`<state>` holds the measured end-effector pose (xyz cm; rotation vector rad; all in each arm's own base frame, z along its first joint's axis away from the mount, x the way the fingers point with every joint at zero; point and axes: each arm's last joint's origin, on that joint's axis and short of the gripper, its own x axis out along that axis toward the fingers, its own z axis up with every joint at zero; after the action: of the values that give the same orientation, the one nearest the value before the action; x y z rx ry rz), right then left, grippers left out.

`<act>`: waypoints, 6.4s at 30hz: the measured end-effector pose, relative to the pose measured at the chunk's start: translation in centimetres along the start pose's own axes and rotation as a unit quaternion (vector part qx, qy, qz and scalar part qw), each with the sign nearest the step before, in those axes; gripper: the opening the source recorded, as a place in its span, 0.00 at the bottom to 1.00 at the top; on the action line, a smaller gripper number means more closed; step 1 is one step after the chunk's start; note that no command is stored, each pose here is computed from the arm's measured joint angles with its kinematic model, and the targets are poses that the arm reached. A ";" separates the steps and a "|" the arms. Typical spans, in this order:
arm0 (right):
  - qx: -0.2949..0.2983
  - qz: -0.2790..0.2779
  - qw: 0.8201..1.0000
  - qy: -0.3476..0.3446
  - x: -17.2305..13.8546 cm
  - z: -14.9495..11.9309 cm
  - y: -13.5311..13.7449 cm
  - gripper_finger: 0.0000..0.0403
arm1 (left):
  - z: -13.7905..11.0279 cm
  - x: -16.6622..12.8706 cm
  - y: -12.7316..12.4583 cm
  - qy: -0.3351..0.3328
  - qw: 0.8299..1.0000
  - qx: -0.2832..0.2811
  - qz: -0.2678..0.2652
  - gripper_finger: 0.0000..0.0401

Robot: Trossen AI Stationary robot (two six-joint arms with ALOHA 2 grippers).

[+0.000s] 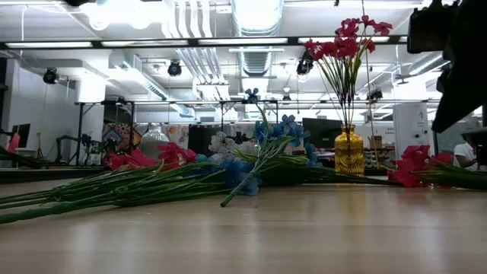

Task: Sort flowers into vase by color
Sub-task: Put the blue flowers into the transparent vase

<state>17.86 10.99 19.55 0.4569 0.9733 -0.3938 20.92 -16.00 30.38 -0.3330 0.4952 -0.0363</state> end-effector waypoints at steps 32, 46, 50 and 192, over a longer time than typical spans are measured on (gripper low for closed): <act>-0.047 -0.050 0.984 -0.163 -0.2 1.3 0.3 0.63 | 3.2 -1.2 11.1 -0.174 0.961 0.189 0.099 0.00; -0.065 -0.130 0.941 -0.305 -0.8 3.7 0.5 0.62 | 1.6 -5.8 17.1 -0.279 0.924 0.155 0.209 0.00; -0.056 -0.127 0.937 -0.319 -1.4 4.4 1.0 0.61 | 2.4 -7.4 16.8 -0.295 0.905 0.189 0.242 0.00; -0.069 -0.229 0.899 -0.366 -1.5 6.8 -0.2 0.61 | -2.5 -7.4 23.5 0.010 0.920 -0.189 0.343 0.64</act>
<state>21.74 7.40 24.03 -0.0778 0.3504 -0.8440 12.16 6.27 24.14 -0.5218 0.6173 0.7493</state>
